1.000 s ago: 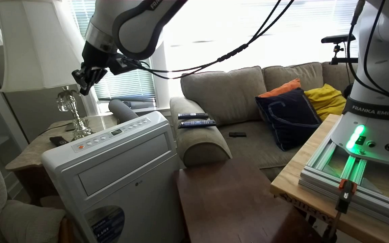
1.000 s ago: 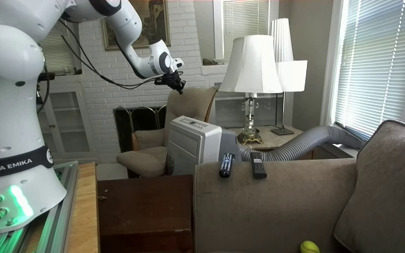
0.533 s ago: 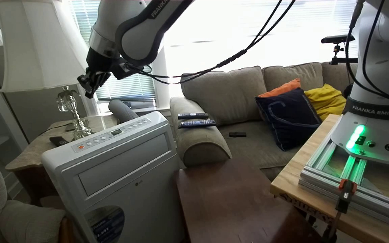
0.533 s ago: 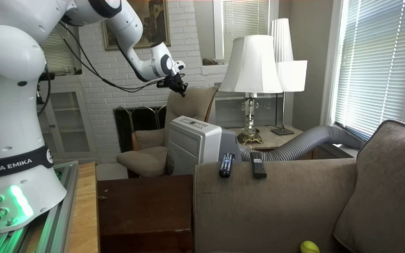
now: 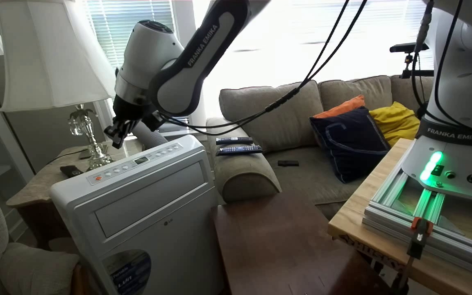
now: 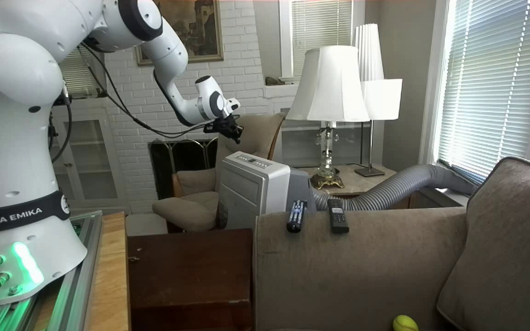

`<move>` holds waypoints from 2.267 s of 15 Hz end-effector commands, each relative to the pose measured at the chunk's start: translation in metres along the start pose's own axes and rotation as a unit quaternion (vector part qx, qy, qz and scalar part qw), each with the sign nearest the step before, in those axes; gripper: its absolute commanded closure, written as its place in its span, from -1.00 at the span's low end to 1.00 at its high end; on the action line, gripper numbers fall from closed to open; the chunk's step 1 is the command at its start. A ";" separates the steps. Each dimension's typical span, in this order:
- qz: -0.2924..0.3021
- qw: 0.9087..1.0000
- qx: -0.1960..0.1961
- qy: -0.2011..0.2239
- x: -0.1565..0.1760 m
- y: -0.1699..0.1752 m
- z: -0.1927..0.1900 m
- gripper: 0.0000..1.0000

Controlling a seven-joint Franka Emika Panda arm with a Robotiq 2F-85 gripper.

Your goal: Press the orange button on the heater

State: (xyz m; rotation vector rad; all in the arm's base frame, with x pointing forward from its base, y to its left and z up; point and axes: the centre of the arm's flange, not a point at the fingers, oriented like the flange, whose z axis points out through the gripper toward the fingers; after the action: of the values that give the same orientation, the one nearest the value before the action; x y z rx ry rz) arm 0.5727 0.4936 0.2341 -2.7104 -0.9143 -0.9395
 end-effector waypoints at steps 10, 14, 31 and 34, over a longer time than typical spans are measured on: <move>0.026 0.997 0.001 0.066 0.003 -0.050 0.060 1.00; 0.020 0.997 -0.009 0.078 0.005 -0.060 0.073 1.00; 0.007 0.994 -0.053 0.091 0.001 -0.078 0.115 1.00; 0.009 0.995 -0.059 0.085 0.000 -0.079 0.120 1.00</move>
State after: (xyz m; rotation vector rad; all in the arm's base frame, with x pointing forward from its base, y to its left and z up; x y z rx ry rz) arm 0.5770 0.5763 0.1432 -2.6640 -0.8597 -1.2214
